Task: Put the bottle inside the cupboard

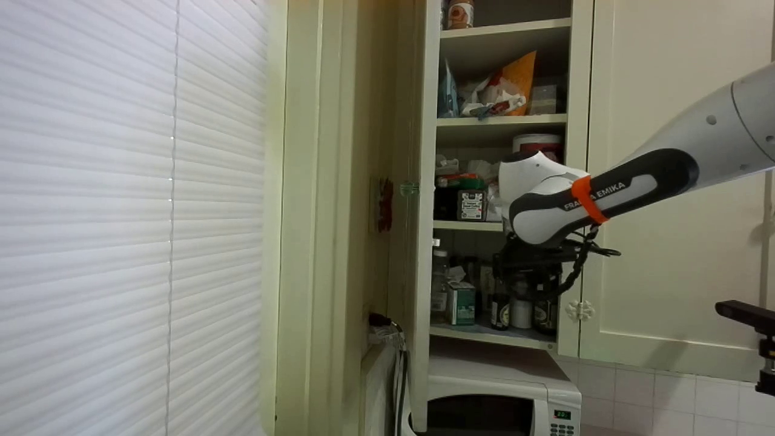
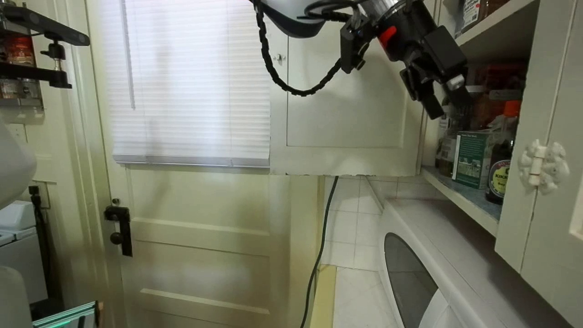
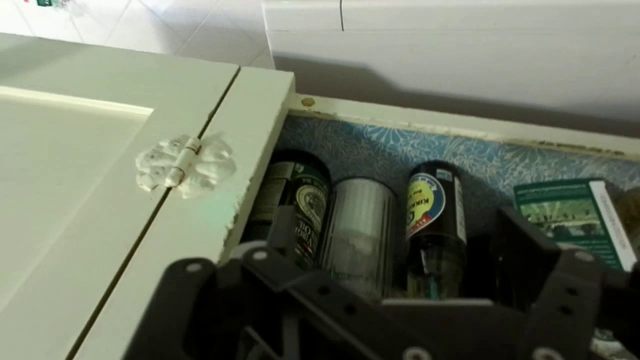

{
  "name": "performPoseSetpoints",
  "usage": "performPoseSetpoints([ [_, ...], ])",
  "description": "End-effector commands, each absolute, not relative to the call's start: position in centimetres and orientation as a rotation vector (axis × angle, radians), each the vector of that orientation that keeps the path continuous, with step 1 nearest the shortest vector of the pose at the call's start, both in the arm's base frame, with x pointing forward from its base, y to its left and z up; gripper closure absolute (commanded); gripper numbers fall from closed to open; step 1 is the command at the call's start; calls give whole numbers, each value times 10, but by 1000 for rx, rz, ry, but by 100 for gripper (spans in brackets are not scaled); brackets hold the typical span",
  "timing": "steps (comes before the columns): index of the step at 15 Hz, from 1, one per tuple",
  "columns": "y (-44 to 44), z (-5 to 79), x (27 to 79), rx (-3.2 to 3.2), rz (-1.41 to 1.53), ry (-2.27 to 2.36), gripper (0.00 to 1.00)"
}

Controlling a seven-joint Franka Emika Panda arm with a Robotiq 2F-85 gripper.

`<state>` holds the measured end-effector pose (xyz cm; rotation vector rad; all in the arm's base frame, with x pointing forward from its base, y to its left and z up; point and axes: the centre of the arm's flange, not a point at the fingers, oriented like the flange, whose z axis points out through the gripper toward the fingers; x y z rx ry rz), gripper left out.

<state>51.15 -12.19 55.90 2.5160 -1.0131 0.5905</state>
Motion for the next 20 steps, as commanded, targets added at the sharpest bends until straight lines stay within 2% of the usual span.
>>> performPoseSetpoints([
  [1, -125, 559, 465, 2667, 436, -838, 0],
  [7, -133, 553, 431, 2903, 183, -548, 0],
  [8, -129, 552, 451, 2839, 272, -622, 0],
  [20, -132, 552, 442, 2886, 223, -546, 0],
])
